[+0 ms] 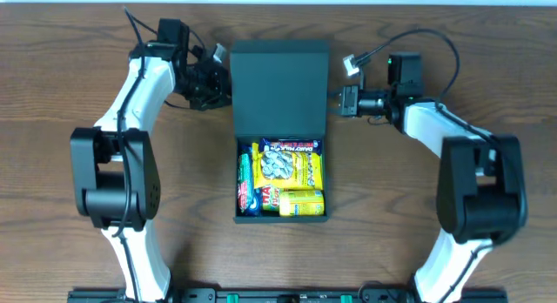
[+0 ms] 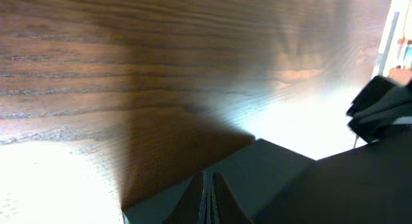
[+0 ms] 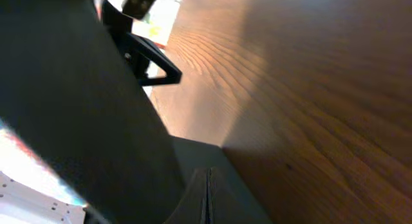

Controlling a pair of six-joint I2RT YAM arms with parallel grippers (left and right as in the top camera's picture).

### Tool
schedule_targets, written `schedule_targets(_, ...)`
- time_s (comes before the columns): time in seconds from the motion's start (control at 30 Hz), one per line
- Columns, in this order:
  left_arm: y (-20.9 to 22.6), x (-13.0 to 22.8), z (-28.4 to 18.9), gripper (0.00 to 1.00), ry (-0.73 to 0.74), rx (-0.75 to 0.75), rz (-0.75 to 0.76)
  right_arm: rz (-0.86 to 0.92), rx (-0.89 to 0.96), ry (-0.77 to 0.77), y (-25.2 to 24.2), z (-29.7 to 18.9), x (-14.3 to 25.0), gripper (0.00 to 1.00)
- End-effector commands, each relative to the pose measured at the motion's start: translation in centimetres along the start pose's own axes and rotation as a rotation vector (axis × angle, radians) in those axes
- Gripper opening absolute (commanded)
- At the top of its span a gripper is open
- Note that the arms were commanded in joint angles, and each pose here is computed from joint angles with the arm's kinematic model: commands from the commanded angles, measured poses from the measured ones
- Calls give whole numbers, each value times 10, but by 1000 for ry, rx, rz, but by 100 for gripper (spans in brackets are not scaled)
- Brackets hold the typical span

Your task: Pack container

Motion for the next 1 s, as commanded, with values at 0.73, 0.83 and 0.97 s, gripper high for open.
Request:
schedule_targets(0.73,-162,90,-151,6,-94,-178,457,-199,450,-52,139,-77,99,1)
schedule_targets(0.83,-177,108,-170,6,-132,-189,485,-239,472,-93,157,-90,113,1)
schedule_targets(0.97,-199,141,-196,6,-190,-201,528,-289,500,-155,182,-110,140,1)
Point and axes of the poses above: each gripper's point midway between its finger pads, its own z axis out along the fingers, its own y axis along the line the jaws close on, x = y × z, the point moved 7 cm from there along -z, back along the fingers, and after that the axes turned 14 degrees about z, right-handed, at the moved point
